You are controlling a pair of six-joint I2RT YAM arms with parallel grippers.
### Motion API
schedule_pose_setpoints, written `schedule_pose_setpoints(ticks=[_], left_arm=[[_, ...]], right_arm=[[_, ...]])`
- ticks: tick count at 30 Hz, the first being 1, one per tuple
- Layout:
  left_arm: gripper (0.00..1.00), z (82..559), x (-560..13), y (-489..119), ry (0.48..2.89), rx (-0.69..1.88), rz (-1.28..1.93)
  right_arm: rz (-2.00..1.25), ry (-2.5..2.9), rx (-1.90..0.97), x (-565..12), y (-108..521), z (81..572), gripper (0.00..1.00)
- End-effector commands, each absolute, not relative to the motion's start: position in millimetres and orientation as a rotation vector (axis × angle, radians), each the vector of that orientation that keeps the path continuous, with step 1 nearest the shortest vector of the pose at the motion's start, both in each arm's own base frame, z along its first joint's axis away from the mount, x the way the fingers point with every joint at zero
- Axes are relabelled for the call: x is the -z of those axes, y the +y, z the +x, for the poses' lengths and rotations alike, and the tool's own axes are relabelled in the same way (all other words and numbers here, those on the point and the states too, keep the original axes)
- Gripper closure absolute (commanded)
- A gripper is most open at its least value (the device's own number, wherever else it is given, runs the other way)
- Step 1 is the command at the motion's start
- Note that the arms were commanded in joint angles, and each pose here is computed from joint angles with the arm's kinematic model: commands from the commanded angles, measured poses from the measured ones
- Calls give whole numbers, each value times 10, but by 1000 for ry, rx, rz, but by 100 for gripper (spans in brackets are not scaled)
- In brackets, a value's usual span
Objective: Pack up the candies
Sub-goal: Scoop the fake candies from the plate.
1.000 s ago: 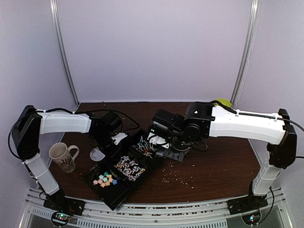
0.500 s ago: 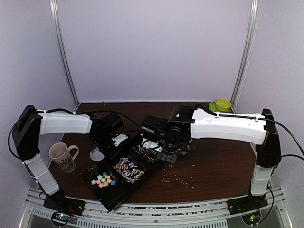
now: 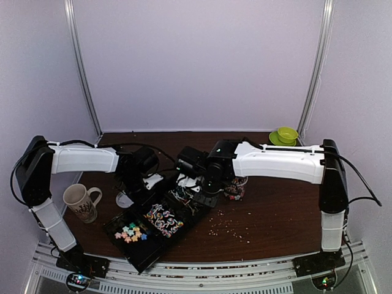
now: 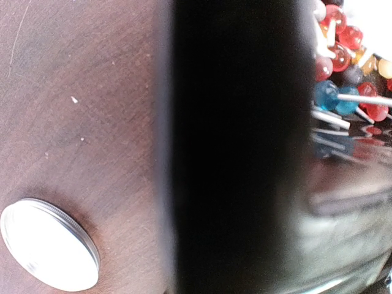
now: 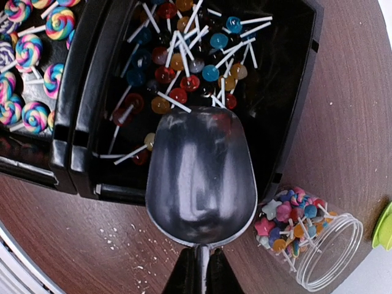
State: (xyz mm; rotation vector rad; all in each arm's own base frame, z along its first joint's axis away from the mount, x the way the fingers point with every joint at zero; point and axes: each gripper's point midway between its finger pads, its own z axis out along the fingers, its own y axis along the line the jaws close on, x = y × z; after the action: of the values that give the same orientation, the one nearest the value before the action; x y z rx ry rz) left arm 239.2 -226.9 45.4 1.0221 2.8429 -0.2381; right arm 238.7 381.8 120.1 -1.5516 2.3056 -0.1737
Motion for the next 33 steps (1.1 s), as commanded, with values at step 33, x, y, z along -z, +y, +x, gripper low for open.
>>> schedule_pose_setpoints(ticks=[33], left_arm=[[100,2564,-986,-2695,2625,518,1002]], right_arm=[[-1060,2044,-406,-607,4308,2611,100]])
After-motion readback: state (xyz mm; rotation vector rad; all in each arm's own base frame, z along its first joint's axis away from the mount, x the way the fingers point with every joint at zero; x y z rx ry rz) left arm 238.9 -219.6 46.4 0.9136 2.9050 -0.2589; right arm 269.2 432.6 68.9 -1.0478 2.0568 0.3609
